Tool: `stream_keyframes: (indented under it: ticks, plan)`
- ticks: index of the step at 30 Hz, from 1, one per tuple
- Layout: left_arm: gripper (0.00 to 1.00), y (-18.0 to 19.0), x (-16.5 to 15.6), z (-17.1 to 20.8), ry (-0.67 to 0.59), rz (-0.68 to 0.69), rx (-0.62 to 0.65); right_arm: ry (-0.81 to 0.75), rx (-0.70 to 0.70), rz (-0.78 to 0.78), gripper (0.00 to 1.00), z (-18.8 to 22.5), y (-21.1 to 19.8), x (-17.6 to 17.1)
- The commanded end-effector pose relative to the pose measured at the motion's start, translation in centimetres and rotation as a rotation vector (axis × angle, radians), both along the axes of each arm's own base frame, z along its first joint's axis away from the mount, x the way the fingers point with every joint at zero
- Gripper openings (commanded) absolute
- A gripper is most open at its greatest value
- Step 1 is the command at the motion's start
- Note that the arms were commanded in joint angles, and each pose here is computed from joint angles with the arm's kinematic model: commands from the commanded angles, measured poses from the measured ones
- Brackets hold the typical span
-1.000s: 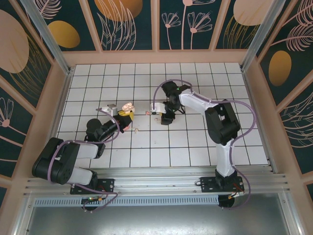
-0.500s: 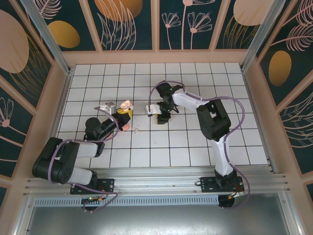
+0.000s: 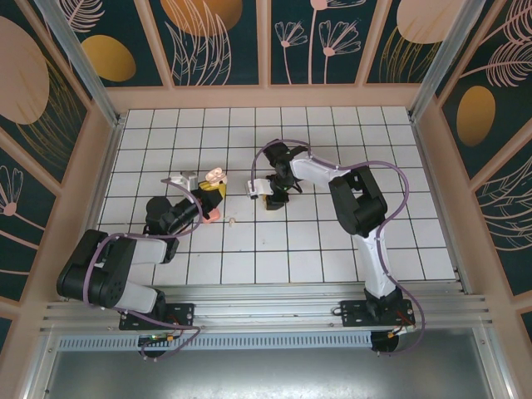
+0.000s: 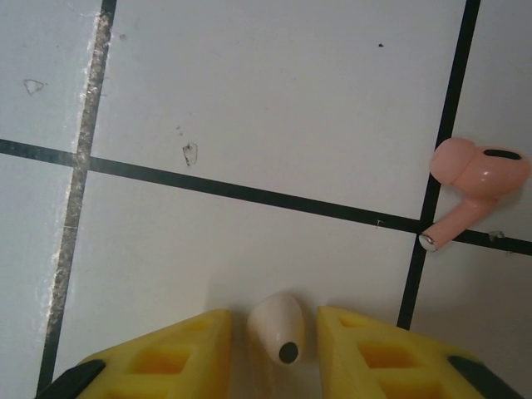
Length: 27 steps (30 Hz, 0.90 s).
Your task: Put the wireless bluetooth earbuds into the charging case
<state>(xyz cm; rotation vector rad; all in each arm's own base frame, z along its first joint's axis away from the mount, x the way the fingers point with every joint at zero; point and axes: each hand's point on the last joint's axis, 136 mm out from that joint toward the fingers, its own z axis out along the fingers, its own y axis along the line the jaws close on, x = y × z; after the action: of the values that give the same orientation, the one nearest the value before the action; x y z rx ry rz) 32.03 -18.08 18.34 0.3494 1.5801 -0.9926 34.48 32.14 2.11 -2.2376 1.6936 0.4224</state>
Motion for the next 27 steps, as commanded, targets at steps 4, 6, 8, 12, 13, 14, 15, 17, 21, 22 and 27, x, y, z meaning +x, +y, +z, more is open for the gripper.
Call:
stream_keyframes:
  ticks: [4, 6, 8, 12, 13, 14, 15, 17, 21, 22, 27]
  plan:
    - [0.07, 0.0, 0.2, 1.6, -0.050, -0.015, -0.020, -0.037, -0.026, -0.017, 0.28, -0.2, 0.3, 1.0]
    - [0.08, -0.1, 0.1, 1.6, -0.047, -0.022, -0.024, -0.046, -0.030, -0.029, 0.26, -0.1, 0.2, 1.2]
    - [0.07, -0.1, -0.1, 1.7, -0.049, -0.024, -0.029, -0.052, -0.028, -0.049, 0.24, 0.2, 0.1, 1.2]
    - [0.08, 0.0, -0.4, 1.7, -0.048, -0.027, -0.019, -0.058, 0.022, -0.080, 0.22, 1.5, 0.4, 0.9]
    - [0.08, 0.0, -0.4, 1.6, -0.046, -0.026, -0.012, -0.060, 0.041, -0.089, 0.21, 2.0, 0.5, 0.7]
    - [0.08, 0.0, -0.4, 1.4, -0.041, -0.025, -0.001, -0.062, 0.063, -0.100, 0.21, 2.5, 0.6, 0.6]
    - [0.08, -0.1, -0.5, 1.1, -0.035, -0.029, 0.006, -0.062, 0.080, -0.113, 0.21, 2.9, 0.7, 0.5]
    - [0.08, -0.1, -0.8, 0.8, -0.033, -0.039, 0.011, -0.056, 0.113, -0.142, 0.19, 3.7, 0.7, 0.0]
    - [0.08, -0.4, -1.3, 0.8, -0.025, -0.062, 0.008, -0.050, 0.151, -0.208, 0.19, 4.5, 0.2, -1.0]
    - [0.08, -0.3, -1.4, 0.9, -0.023, -0.064, 0.009, -0.043, 0.170, -0.229, 0.19, 4.8, 0.1, -1.3]
    - [0.08, -0.3, -2.0, 1.1, -0.019, -0.072, 0.037, 0.021, 0.289, -0.338, 0.18, 7.1, -0.3, -3.6]
